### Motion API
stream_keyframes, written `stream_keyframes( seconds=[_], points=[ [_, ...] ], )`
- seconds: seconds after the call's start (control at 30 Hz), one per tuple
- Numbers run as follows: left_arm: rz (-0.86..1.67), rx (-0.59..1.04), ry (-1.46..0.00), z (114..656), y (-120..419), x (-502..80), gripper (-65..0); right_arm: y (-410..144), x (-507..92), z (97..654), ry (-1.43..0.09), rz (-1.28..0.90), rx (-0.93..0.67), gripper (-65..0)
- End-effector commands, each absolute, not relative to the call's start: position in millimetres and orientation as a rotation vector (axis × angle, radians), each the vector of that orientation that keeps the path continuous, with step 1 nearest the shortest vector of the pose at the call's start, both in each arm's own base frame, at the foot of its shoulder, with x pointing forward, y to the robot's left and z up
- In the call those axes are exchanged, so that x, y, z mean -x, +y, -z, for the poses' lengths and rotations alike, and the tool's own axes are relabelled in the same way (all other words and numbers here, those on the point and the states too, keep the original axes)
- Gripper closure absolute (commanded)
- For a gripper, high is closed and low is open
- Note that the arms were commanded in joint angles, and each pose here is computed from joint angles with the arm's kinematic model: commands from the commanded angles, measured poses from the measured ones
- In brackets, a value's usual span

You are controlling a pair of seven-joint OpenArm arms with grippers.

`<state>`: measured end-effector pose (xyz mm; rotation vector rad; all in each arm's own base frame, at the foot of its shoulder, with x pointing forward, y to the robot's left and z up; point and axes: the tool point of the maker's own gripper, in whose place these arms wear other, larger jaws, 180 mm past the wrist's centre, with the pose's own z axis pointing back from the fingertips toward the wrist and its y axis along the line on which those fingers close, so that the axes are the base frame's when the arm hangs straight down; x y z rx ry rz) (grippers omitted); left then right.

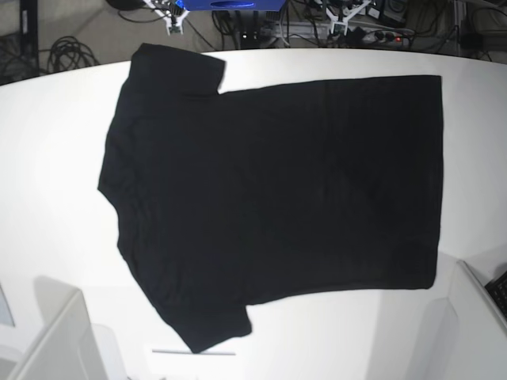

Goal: Fold the T-shirt properly

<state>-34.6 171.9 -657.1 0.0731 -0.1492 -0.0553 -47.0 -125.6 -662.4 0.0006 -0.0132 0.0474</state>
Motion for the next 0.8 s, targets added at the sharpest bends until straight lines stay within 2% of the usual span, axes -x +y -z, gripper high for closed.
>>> stream_keyframes(
  seconds=[0.0,0.63,0.7,0.77],
  points=[
    [0.056,-0.080,-0.143,656,175,40,-38.7,-128,60,661,0.008,-0.045,0.007,0.0],
    [0.055,-0.080,-0.131,655,175,51,-38.7,-132,49,661,-0.018,-0.044,0.013,0.0],
    [0.055,-0.080,-0.131,655,175,51,-36.4,-132,50,661,-0.016,-0.044,0.013,0.0],
    [0.055,-0.080,-0.131,655,175,51,-30.4,-132,49,662,-0.016,-0.046,0.012,0.0]
  ],
)
